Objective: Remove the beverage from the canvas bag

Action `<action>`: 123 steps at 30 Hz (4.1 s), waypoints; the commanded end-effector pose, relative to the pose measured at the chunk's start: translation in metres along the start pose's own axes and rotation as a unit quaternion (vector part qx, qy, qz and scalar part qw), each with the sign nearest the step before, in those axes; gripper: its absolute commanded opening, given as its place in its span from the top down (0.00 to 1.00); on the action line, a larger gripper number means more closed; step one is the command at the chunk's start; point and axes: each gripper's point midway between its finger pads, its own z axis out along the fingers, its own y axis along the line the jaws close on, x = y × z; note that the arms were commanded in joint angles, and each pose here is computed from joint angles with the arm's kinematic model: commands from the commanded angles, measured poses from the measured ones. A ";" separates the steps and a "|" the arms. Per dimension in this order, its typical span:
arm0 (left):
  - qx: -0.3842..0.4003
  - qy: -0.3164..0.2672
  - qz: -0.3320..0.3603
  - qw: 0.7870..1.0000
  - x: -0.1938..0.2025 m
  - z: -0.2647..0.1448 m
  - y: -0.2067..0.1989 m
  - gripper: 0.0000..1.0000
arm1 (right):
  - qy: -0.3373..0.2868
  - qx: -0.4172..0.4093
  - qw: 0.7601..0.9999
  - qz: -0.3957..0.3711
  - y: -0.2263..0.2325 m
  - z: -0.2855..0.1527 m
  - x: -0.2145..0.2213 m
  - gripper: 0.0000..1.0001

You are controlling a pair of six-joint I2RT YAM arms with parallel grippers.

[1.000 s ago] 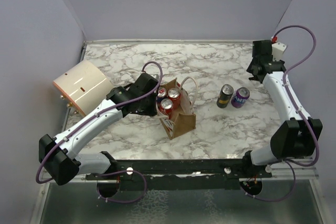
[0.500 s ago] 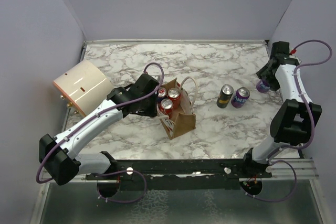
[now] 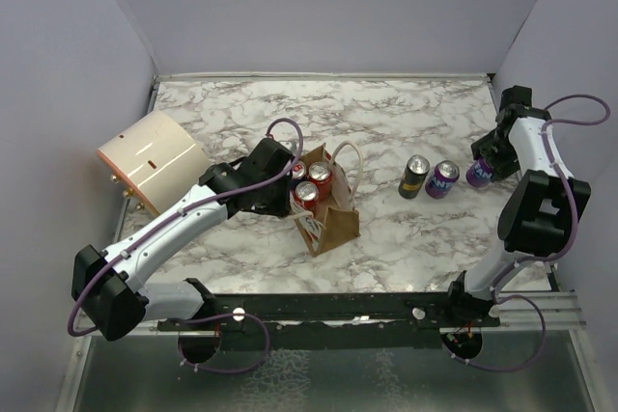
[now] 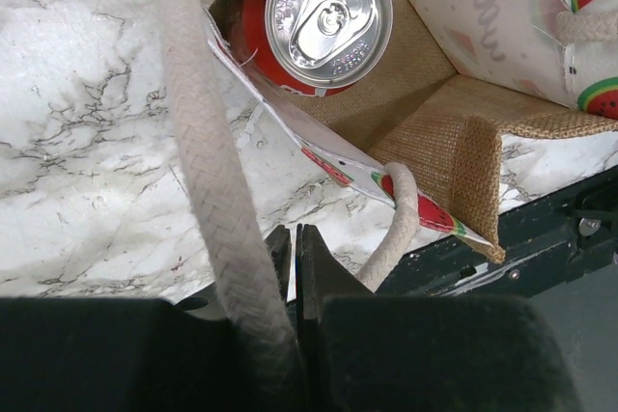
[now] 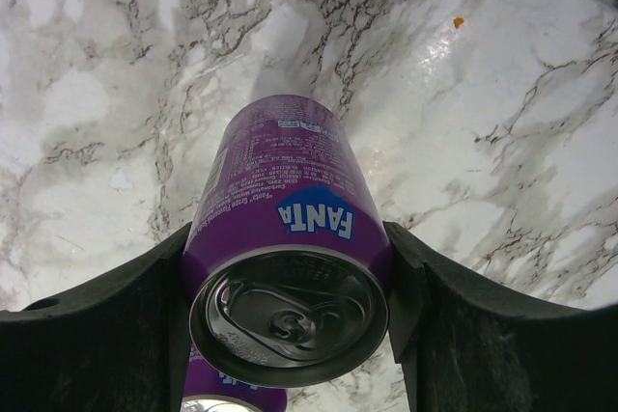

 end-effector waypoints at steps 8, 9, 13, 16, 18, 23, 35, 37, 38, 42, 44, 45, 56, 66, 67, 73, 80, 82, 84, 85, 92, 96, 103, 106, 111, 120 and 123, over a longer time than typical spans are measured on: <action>0.009 -0.012 -0.006 1.000 -0.001 0.001 0.000 0.90 | 0.023 0.012 0.999 0.020 -0.008 0.009 0.014 0.97; 0.010 -0.012 -0.007 1.000 -0.002 0.001 0.000 0.90 | 0.024 0.011 0.999 0.021 -0.008 0.009 0.016 0.97; 0.012 -0.013 -0.006 1.000 -0.005 0.002 -0.003 0.90 | 0.036 0.001 0.999 0.015 -0.007 0.013 0.023 0.95; 0.012 -0.013 -0.004 1.000 -0.006 0.002 -0.004 0.90 | 0.037 0.000 0.999 0.008 -0.007 0.016 0.026 0.93; 0.012 -0.014 -0.003 1.000 -0.008 0.002 -0.005 0.90 | 0.035 0.002 0.999 0.006 -0.009 0.017 0.026 0.87; 0.014 -0.015 -0.006 1.000 -0.009 0.002 -0.006 0.90 | 0.034 -0.006 0.999 -0.001 -0.010 0.017 0.029 0.56; 0.022 -0.017 -0.013 1.000 -0.008 -0.004 -0.008 0.90 | 0.028 -0.041 0.999 -0.011 -0.003 0.005 0.026 0.06; 0.021 -0.017 -0.013 1.000 -0.007 -0.006 -0.007 0.90 | 0.023 -0.047 0.999 -0.012 -0.002 0.000 0.023 0.02; 0.020 -0.016 -0.013 1.000 -0.006 -0.007 -0.006 0.90 | 0.021 -0.050 0.998 -0.012 -0.002 -0.003 0.022 0.00; 0.017 -0.015 -0.012 1.000 -0.003 -0.011 -0.004 0.90 | 0.004 -0.062 0.998 -0.010 -0.001 -0.024 0.011 0.01; 0.016 -0.015 -0.012 1.000 -0.003 -0.013 -0.004 0.90 | -0.014 -0.077 0.997 -0.014 0.002 -0.040 0.001 0.01; 0.016 -0.015 -0.013 1.000 -0.002 -0.014 -0.004 0.90 | -0.023 -0.083 0.996 -0.019 0.004 -0.048 -0.004 0.01; 0.017 -0.018 -0.016 1.000 -0.001 -0.018 -0.002 0.90 | -0.070 -0.344 0.919 -0.179 0.096 -0.170 0.021 0.01; 0.010 -0.028 -0.036 0.999 0.003 -0.020 0.003 0.90 | -0.068 -0.633 0.712 -0.298 0.123 -0.319 0.119 0.00; 0.010 -0.026 -0.039 0.999 0.005 -0.019 0.003 0.90 | -0.059 -0.648 0.696 -0.305 0.122 -0.328 0.129 0.00; 0.007 -0.027 -0.055 0.998 0.008 -0.018 0.006 0.90 | -0.002 -0.691 0.612 -0.384 0.114 -0.365 0.215 0.08; 0.005 -0.030 -0.085 0.996 0.008 -0.016 0.006 0.90 | 0.007 -0.666 0.568 -0.484 0.109 -0.370 0.313 0.10; 0.003 -0.031 -0.090 0.995 0.009 -0.016 0.006 0.90 | 0.022 -0.633 0.598 -0.491 0.115 -0.348 0.326 0.14; -0.002 -0.033 -0.094 0.995 0.009 -0.018 0.008 0.90 | 0.045 -0.602 0.625 -0.496 0.119 -0.326 0.337 0.20; -0.005 -0.035 -0.094 0.995 0.009 -0.019 0.009 0.90 | 0.056 -0.589 0.633 -0.499 0.120 -0.318 0.343 0.23; -0.022 -0.033 -0.093 0.995 0.006 -0.021 0.013 0.90 | 0.060 -0.499 0.665 -0.553 0.132 -0.262 0.364 0.28; -0.022 -0.036 -0.104 0.994 0.007 -0.022 0.014 0.90 | 0.043 -0.434 0.694 -0.573 0.139 -0.233 0.364 0.20; -0.022 -0.039 -0.115 0.992 0.010 -0.018 0.016 0.90 | 0.029 -0.386 0.716 -0.581 0.139 -0.213 0.386 0.14; -0.023 -0.036 -0.116 0.992 0.010 -0.017 0.015 0.90 | 0.007 -0.371 0.723 -0.584 0.139 -0.206 0.395 0.12; -0.023 -0.044 -0.114 0.992 0.008 -0.021 0.016 0.90 | -0.005 -0.348 0.732 -0.586 0.145 -0.193 0.404 0.10; -0.018 -0.041 -0.111 0.993 0.008 -0.022 0.014 0.90 | 0.002 -0.346 0.724 -0.597 0.157 -0.179 0.429 0.10; -0.017 -0.039 -0.108 0.993 0.009 -0.022 0.014 0.90 | -0.001 -0.331 0.727 -0.601 0.157 -0.169 0.431 0.10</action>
